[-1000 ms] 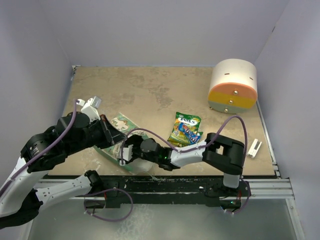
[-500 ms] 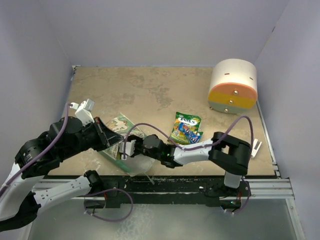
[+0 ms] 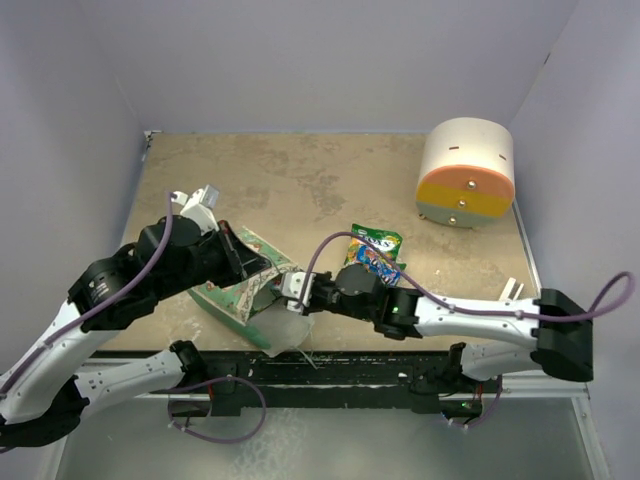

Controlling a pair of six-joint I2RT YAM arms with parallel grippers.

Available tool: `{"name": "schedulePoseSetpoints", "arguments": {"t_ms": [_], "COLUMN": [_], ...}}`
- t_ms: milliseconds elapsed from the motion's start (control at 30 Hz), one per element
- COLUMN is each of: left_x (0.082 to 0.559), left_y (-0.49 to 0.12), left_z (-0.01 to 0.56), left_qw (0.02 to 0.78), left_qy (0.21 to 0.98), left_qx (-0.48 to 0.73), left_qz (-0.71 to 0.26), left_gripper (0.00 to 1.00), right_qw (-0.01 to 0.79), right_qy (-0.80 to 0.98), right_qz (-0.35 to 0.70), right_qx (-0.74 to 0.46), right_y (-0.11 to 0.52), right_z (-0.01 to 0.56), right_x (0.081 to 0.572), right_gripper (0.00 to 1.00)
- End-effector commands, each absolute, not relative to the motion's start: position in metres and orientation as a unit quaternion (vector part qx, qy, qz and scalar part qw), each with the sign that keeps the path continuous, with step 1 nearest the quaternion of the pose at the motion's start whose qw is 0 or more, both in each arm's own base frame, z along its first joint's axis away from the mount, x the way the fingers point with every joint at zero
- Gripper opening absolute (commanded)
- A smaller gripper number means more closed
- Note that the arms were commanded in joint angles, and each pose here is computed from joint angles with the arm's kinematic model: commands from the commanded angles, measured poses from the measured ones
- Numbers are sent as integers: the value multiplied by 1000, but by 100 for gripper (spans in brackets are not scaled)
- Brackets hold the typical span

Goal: Take the snacks out of the paper bag

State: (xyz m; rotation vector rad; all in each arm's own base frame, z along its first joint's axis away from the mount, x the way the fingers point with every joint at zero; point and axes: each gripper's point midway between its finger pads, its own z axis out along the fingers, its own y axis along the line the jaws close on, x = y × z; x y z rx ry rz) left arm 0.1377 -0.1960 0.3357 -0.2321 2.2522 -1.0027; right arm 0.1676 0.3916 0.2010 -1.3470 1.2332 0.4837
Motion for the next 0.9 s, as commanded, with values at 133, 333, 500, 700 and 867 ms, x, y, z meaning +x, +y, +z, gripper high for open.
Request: {"name": "schedulePoseSetpoints", "arguments": {"t_ms": [133, 333, 500, 700, 867], "left_x": [151, 159, 163, 164, 166], "left_y": [-208, -203, -205, -205, -212], "left_z": [345, 347, 346, 340, 344], "left_qw": [348, 364, 366, 365, 370], "left_qy": [838, 839, 839, 843, 842], "left_qx": [-101, -111, -114, -114, -93], "left_qz": [-408, -390, -385, -377, -381], "left_gripper": [0, 0, 0, 0, 0], "right_qw": [574, 576, 586, 607, 633], "right_qy": [553, 610, 671, 713, 729], "right_qz": [251, 256, 188, 139, 111], "right_qx": [-549, -480, -414, -321, -236], "right_y": [336, 287, 243, 201, 175], "right_z": [240, 259, 273, 298, 315], "right_x": [140, 137, 156, 172, 185], "right_gripper": [0, 0, 0, 0, 0]}}
